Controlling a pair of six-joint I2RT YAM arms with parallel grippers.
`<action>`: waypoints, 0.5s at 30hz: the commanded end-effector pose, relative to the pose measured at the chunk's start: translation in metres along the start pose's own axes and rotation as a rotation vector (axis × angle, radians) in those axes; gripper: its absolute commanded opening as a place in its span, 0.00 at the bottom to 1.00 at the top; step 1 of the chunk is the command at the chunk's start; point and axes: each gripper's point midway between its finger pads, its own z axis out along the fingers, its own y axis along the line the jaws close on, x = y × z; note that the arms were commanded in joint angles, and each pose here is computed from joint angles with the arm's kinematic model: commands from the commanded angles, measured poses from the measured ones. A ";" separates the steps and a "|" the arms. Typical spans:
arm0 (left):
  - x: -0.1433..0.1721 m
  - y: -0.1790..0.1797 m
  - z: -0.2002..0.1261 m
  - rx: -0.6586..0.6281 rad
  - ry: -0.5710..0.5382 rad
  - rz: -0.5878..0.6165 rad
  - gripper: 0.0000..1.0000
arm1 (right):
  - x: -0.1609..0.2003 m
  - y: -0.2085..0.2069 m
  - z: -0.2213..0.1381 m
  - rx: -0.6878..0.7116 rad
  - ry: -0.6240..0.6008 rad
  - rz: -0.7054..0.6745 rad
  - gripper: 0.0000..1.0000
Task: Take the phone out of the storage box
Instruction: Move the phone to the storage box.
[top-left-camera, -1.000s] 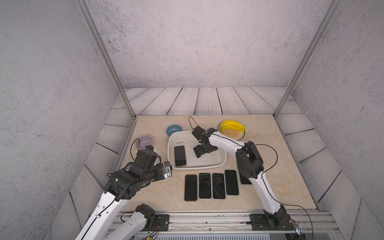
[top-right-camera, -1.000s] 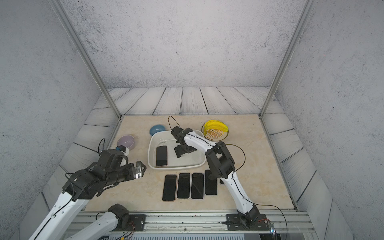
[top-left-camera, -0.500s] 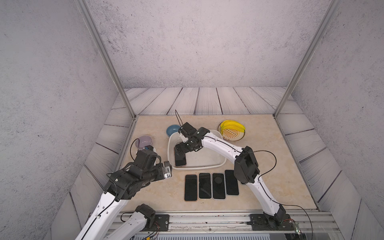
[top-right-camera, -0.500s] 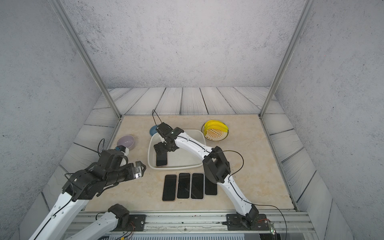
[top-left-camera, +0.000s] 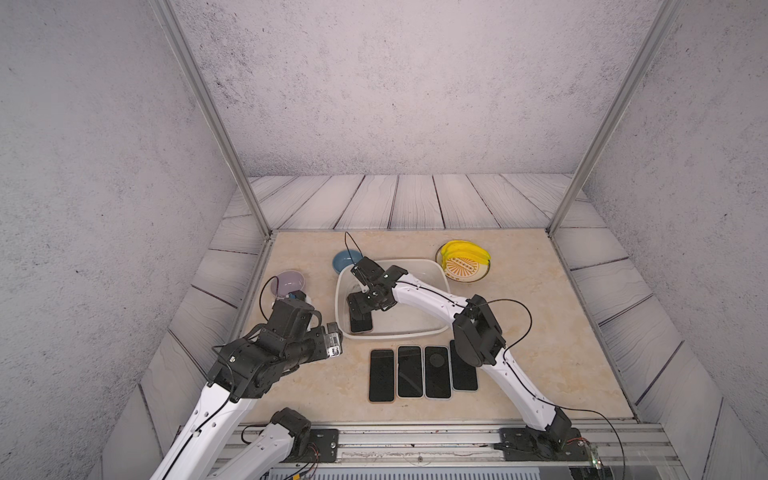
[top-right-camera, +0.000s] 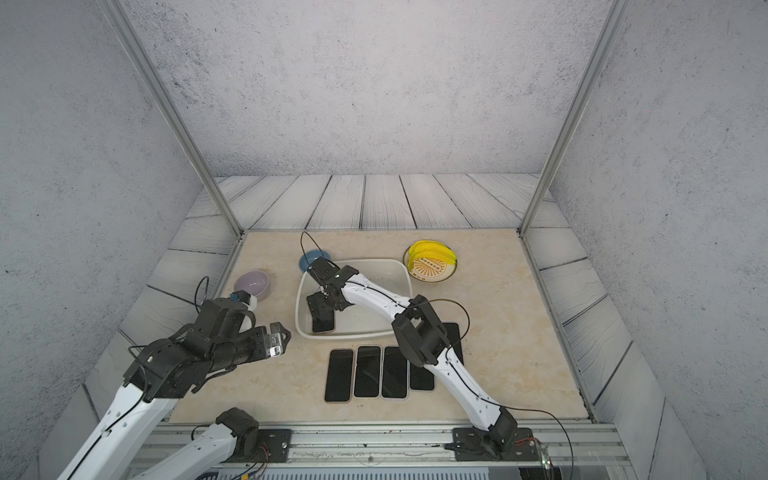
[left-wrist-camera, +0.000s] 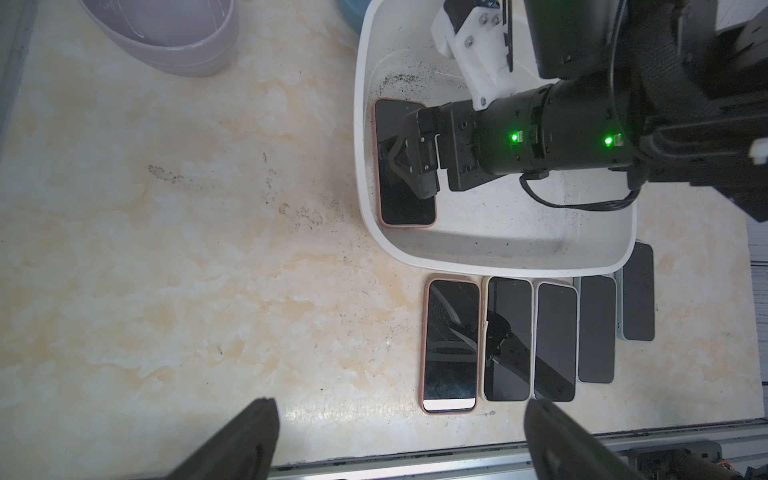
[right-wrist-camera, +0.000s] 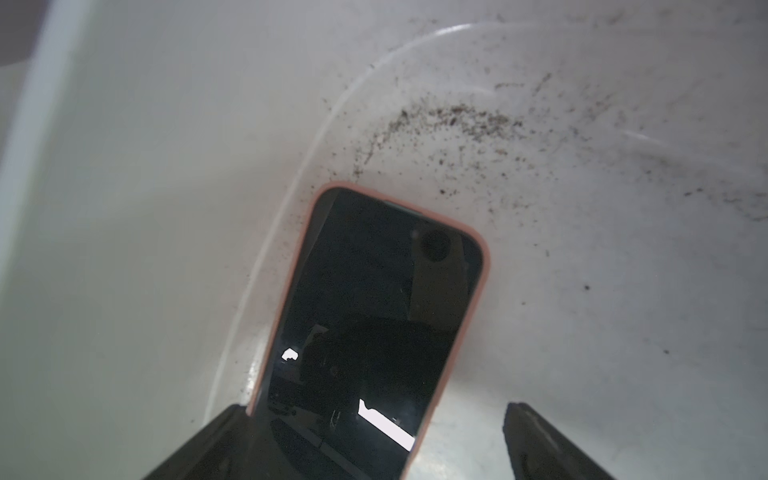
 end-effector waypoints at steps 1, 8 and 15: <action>-0.001 0.007 -0.008 -0.022 -0.013 0.015 0.99 | -0.011 0.009 0.002 0.001 -0.046 0.019 1.00; 0.002 0.008 -0.009 -0.024 0.000 0.034 0.99 | -0.001 0.017 0.024 0.020 -0.018 -0.007 1.00; 0.002 0.008 -0.013 -0.024 0.006 0.058 0.98 | 0.027 0.006 0.049 0.145 0.060 -0.117 1.00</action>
